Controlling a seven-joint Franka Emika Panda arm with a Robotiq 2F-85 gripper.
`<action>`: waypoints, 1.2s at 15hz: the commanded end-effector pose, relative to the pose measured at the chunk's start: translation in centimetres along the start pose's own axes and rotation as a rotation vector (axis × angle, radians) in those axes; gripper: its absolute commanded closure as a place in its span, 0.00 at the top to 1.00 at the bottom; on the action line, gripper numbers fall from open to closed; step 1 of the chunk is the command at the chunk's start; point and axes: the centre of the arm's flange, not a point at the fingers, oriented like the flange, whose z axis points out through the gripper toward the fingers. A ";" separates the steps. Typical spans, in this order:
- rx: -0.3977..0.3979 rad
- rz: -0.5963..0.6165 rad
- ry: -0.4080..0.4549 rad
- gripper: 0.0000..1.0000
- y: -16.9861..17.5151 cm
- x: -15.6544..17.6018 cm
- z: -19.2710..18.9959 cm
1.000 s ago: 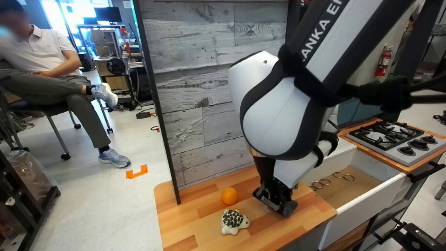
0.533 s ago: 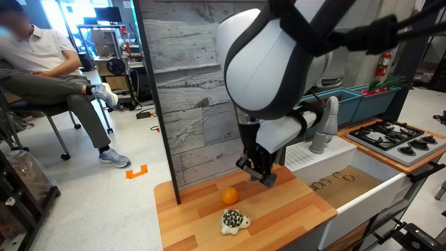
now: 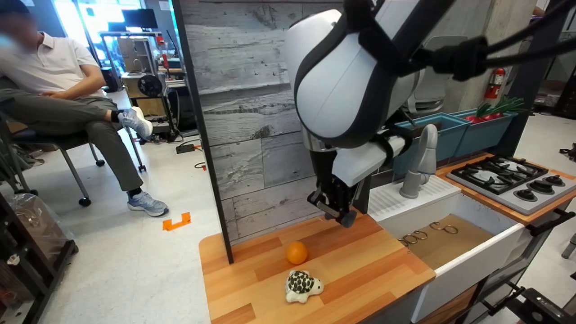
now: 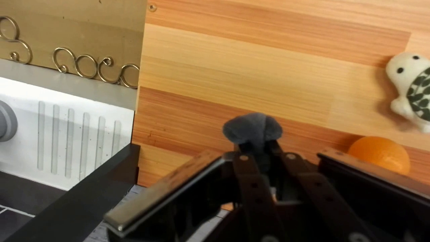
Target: Move the grey plush toy backwards.
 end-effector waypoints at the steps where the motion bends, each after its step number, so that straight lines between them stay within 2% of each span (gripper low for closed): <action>1: -0.037 -0.034 0.040 0.03 0.7 1.4 1.7; 9: -0.057 -0.041 0.047 0.03 1.4 2.4 5.0; 10: -0.057 -0.042 0.047 0.08 1.4 2.4 5.2; 11: -0.058 -0.041 0.048 0.38 1.5 2.4 5.4; 13: -0.060 -0.037 0.050 0.45 1.5 2.5 5.5; 18: -0.063 -0.034 0.053 0.81 1.3 2.2 4.8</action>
